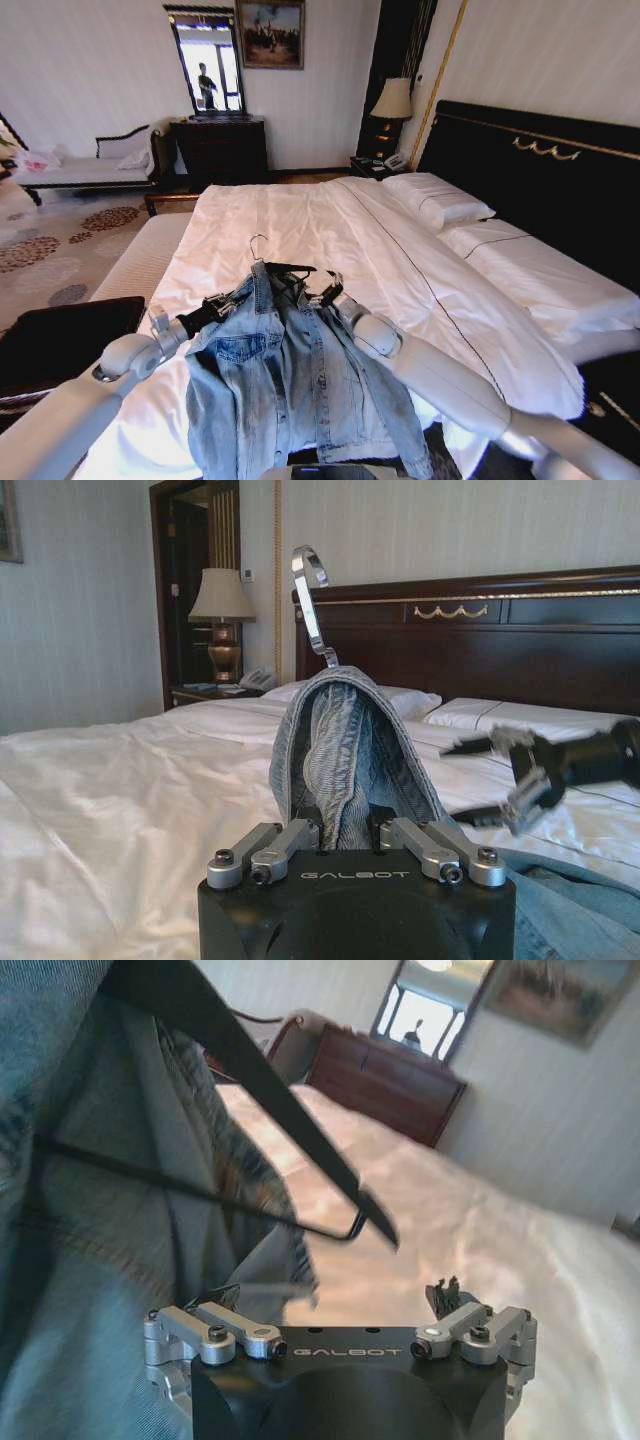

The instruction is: Pick up the clothes from the bed and hang them on the clothes hanger.

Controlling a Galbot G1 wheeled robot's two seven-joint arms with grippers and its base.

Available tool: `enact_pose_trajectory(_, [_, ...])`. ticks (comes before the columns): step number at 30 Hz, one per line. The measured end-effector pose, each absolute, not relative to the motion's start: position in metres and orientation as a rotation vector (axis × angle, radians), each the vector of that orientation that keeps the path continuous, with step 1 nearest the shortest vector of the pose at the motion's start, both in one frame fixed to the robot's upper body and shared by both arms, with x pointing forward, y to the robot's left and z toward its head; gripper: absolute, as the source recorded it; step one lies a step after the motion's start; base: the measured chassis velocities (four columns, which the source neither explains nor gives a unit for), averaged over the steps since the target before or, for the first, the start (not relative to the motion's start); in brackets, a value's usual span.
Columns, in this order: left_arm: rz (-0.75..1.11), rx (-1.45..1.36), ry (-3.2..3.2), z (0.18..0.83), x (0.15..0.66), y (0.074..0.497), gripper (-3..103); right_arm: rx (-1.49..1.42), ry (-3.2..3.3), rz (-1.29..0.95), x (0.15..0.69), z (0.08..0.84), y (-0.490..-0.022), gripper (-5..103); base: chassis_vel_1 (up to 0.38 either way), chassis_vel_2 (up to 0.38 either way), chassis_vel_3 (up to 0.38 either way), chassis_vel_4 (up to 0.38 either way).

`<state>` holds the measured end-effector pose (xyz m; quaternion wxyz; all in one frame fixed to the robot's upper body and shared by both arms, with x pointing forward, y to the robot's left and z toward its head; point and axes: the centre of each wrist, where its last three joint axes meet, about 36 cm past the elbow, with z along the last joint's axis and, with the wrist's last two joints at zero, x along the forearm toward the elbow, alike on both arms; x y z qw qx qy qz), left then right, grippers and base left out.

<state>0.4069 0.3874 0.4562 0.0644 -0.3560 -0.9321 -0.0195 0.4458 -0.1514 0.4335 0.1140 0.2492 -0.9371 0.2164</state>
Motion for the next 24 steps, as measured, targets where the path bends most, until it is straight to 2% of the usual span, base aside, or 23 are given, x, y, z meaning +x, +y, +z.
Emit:
enact_pose_trajectory(8, [-0.010, -1.057, -2.813, 0.445, 0.391, 0.384, 20, 0.726, -2.719, 0.550, 0.433, 0.410, -0.142, 100, 0.000, 0.000, 0.000, 0.000])
enact_pose_trajectory(16, [0.014, -1.021, -2.824, 0.439, 0.376, 0.386, 20, 0.756, -2.718, 0.601, 0.430, 0.398, -0.123, 100, 0.000, 0.000, 0.000, 0.000])
enact_pose_trajectory(24, [0.046, -1.009, -2.840, 0.435, 0.365, 0.384, 20, 0.752, -2.726, 0.782, 0.434, 0.374, -0.093, 100, 0.000, 0.000, 0.000, 0.000])
